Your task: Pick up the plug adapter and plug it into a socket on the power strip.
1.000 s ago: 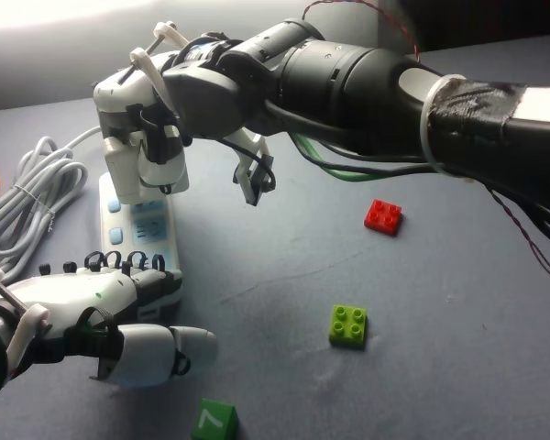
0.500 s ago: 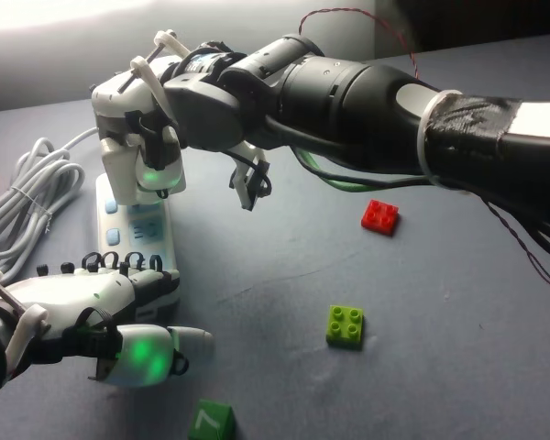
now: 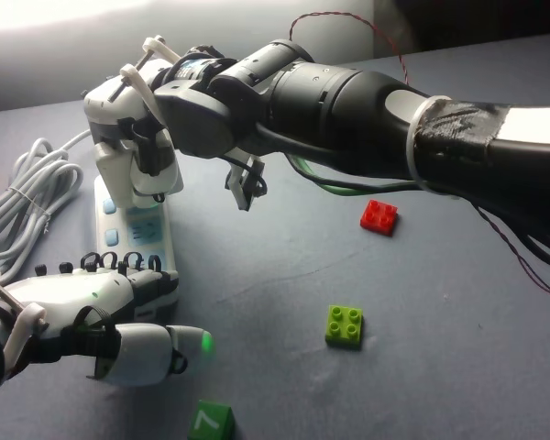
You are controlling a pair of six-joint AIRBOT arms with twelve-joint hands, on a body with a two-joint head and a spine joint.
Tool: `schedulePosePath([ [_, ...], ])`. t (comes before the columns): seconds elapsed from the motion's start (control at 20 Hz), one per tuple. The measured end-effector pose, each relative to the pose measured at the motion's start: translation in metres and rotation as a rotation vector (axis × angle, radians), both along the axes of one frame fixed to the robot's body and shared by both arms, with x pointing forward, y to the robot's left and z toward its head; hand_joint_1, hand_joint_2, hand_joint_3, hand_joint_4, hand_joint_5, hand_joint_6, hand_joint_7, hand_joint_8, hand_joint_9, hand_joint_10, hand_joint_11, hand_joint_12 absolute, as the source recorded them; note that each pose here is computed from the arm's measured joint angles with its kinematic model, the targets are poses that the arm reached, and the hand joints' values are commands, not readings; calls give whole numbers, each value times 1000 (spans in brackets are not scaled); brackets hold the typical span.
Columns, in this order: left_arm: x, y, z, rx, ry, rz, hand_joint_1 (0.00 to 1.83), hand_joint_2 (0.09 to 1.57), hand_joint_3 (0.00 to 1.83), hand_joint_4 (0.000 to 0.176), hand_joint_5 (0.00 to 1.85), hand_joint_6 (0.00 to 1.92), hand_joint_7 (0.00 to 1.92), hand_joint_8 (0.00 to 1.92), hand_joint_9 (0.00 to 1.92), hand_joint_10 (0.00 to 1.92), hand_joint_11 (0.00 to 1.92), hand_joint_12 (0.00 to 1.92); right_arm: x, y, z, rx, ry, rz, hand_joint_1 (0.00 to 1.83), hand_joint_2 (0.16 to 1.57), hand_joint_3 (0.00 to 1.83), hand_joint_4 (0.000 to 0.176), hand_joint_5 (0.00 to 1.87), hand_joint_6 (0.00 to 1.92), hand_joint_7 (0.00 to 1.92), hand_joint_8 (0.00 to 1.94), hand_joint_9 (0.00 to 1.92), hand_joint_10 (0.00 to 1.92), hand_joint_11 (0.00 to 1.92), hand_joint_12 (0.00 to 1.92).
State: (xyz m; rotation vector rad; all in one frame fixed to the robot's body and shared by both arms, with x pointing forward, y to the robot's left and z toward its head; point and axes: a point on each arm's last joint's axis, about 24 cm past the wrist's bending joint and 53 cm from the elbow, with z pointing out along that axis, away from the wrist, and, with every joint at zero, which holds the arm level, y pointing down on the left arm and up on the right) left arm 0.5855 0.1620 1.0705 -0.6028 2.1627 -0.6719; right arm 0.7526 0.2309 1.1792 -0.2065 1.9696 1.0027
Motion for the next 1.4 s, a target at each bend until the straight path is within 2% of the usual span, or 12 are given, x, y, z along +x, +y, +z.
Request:
schedulePosePath([
  [0.4, 1, 1, 0, 1, -1, 3, 0, 1265, 0, 0, 46, 1, 61, 0, 48, 1, 8, 15, 1, -3, -1, 20, -2, -6, 1247, 1127, 0, 0, 888, 987, 1043, 1077, 976, 1005, 786, 1518],
  [0.5, 1, 1, 0, 1, -1, 3, 0, 1268, 0, 0, 48, 2, 80, 8, 52, 2, 6, 16, 1, -3, -1, 21, -3, -6, 1244, 1142, 2, 0, 857, 1019, 1014, 1136, 952, 1039, 768, 1538],
  [0.9, 0, 2, -2, 8, 2, 2, 0, 1273, 1, 0, 51, 6, 78, 6, 51, 7, 18, 9, 2, -3, 0, 24, -6, -7, 1239, 1132, 0, 0, 902, 974, 1013, 1123, 946, 1058, 783, 1553],
  [1.05, -1, 3, -3, 10, 2, 1, 0, 1272, 0, 0, 51, 5, 72, 7, 57, 8, 20, 11, 2, -3, 0, 25, -7, -8, 1232, 1149, 2, 0, 859, 1028, 987, 1169, 923, 1075, 752, 1553],
  [1.15, -1, 2, -3, 10, 2, 1, 0, 1275, 1, 0, 31, 2, 62, 5, 42, 6, 1, 1, 2, -4, -1, 24, -7, -9, 1203, 1185, 4, 0, 774, 1180, 930, 1221, 864, 1073, 686, 1594],
  [1.25, -1, 2, -3, 10, 2, 1, 0, 1272, 0, 0, 35, 4, 70, 8, 46, 7, 4, 2, 3, -5, -2, 23, -11, -11, 1188, 1188, 0, 0, 762, 1249, 930, 1145, 849, 930, 657, 1566],
  [1.3, -1, 2, -3, 10, 2, 0, 0, 1272, 0, 0, 37, 4, 66, 5, 48, 7, 10, 4, 4, -7, -4, 21, -10, -13, 1171, 1198, 0, 10, 768, 1311, 885, 1143, 827, 802, 605, 1500],
  [1.35, -1, 2, -3, 10, 3, 0, 0, 1275, 1, 0, 47, 8, 71, 7, 47, 6, 8, 4, 4, -8, -4, 25, -12, -15, 1099, 1212, 0, 0, 778, 1284, 810, 601, 798, 675, 557, 1422],
  [1.4, -1, 3, -3, 12, 3, -1, 0, 1276, 1, 0, 47, 7, 74, 8, 47, 6, 7, 4, 4, -8, -4, 25, -12, -15, 1046, 1147, 0, 0, 666, 657, 847, 280, 817, 514, 529, 1348],
])
